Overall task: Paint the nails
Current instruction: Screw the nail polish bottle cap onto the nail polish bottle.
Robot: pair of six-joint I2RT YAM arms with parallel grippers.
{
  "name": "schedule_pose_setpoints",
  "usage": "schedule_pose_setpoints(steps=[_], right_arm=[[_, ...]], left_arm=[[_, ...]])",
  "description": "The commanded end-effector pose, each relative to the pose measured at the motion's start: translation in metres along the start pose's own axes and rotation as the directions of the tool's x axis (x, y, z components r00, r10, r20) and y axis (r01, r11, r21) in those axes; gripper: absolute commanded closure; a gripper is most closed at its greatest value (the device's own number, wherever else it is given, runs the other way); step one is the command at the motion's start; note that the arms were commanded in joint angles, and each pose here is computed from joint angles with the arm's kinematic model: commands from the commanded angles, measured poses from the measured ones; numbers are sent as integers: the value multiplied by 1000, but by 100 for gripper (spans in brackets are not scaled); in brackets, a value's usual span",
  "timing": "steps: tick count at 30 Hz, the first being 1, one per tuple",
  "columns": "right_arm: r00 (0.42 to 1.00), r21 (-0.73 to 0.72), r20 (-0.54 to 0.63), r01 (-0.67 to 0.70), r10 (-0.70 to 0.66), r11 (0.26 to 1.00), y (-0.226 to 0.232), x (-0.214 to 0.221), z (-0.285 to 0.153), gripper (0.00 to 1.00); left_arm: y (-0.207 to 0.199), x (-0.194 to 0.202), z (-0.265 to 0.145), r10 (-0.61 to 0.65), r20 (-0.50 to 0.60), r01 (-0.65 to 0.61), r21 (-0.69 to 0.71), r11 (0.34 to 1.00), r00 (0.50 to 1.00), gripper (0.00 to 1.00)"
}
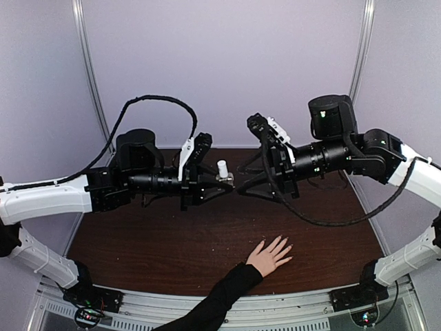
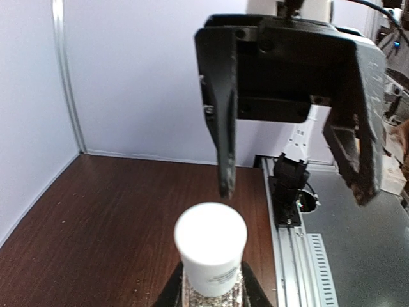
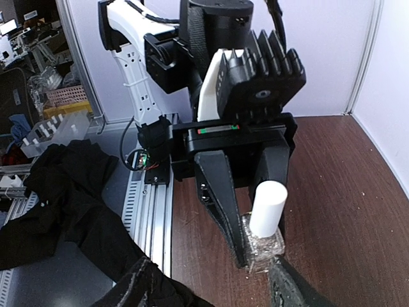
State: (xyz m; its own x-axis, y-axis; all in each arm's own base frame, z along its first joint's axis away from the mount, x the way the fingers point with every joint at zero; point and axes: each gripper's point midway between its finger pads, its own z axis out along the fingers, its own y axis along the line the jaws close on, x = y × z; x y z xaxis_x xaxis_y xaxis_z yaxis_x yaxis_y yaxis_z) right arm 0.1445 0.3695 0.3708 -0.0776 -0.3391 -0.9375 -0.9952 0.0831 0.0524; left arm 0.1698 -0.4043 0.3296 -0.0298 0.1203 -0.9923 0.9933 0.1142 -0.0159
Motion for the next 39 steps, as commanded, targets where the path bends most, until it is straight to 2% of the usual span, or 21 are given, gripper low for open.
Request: schedule_pose_setpoints(steps=[1, 7, 15, 23, 31, 35, 39], right_arm=[[999, -85, 20, 49, -48, 995, 21, -4, -13, 40], [998, -189, 33, 54, -48, 980, 37, -9, -13, 42], [998, -319, 57, 27, -9, 947, 52, -16, -5, 46], [998, -359, 69, 16, 9, 933, 54, -20, 2, 49], [997, -402, 77, 3, 31, 916, 58, -23, 4, 62], [997, -400, 68, -5, 36, 916, 57, -20, 5, 71], [998, -397, 54, -13, 37, 918, 56, -16, 7, 76]], left_arm=[[-41, -23, -8, 58, 75, -74, 235, 969, 996, 100], [-71, -23, -10, 31, 71, -59, 442, 895, 997, 100], [-85, -18, -5, 15, 42, -35, 541, 840, 999, 100], [-95, -15, -2, 21, 20, -29, 584, 811, 1000, 100], [-98, -14, 1, 27, 12, -29, 593, 805, 1000, 100], [-96, -14, 2, 31, 10, -31, 582, 813, 999, 100], [-93, -14, 1, 39, 10, -38, 553, 832, 999, 100]])
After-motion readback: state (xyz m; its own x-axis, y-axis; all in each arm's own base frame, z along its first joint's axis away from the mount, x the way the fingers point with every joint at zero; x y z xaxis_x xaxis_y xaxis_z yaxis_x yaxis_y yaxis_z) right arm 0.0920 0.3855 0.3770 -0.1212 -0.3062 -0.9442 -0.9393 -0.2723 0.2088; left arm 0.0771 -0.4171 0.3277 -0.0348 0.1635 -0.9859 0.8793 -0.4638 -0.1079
